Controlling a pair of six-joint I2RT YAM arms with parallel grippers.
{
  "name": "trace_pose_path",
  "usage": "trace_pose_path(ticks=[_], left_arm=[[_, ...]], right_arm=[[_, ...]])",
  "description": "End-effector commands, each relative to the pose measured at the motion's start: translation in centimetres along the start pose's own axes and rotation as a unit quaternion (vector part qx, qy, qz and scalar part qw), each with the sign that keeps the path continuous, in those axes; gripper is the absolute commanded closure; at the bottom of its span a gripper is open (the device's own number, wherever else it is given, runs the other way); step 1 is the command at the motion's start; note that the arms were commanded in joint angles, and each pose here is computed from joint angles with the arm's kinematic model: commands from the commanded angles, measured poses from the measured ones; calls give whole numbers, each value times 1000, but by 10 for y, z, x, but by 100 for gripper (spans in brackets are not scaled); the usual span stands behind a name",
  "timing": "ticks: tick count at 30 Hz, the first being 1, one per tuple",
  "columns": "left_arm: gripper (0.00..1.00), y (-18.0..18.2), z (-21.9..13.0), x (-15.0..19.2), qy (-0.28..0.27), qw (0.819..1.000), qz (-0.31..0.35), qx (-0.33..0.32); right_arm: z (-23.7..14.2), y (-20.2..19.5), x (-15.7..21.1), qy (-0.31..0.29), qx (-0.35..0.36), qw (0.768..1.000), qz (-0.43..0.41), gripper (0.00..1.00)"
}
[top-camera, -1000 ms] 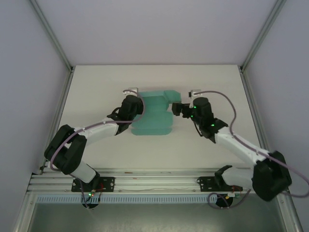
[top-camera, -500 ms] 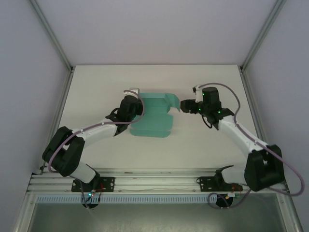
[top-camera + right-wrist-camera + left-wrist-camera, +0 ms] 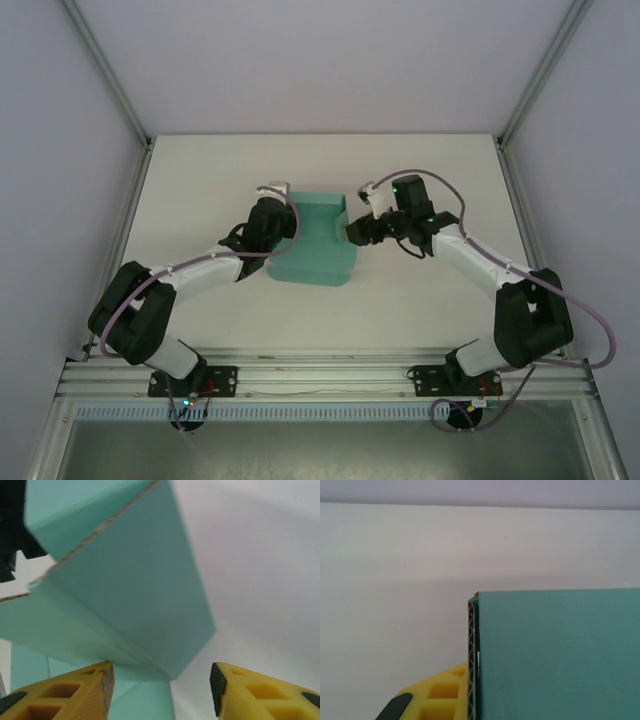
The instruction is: Assemble paper box
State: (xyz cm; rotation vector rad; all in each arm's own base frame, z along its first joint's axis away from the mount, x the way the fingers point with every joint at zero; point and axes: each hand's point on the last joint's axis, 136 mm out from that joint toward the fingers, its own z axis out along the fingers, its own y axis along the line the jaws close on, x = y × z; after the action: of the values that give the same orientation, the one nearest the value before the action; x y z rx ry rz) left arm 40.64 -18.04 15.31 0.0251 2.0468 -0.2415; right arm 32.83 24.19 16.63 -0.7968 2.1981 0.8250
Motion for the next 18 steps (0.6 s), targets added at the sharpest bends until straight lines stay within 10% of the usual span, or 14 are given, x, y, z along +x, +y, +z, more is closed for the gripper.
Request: trace_pose_path(ticks=[1,13,18], left_arm=[[100,0,3,-4,-6,1000,4,4],[100,-9,4,1,3,1000,7,16],[100,-11,8,4,13,1000,4,9]], right_arm=[[6,4,-13,-7,-6,1000,-22,46],[29,-42,-65,-122,195,973,9,47],[45,-64,-73,-148,305,940,26,80]])
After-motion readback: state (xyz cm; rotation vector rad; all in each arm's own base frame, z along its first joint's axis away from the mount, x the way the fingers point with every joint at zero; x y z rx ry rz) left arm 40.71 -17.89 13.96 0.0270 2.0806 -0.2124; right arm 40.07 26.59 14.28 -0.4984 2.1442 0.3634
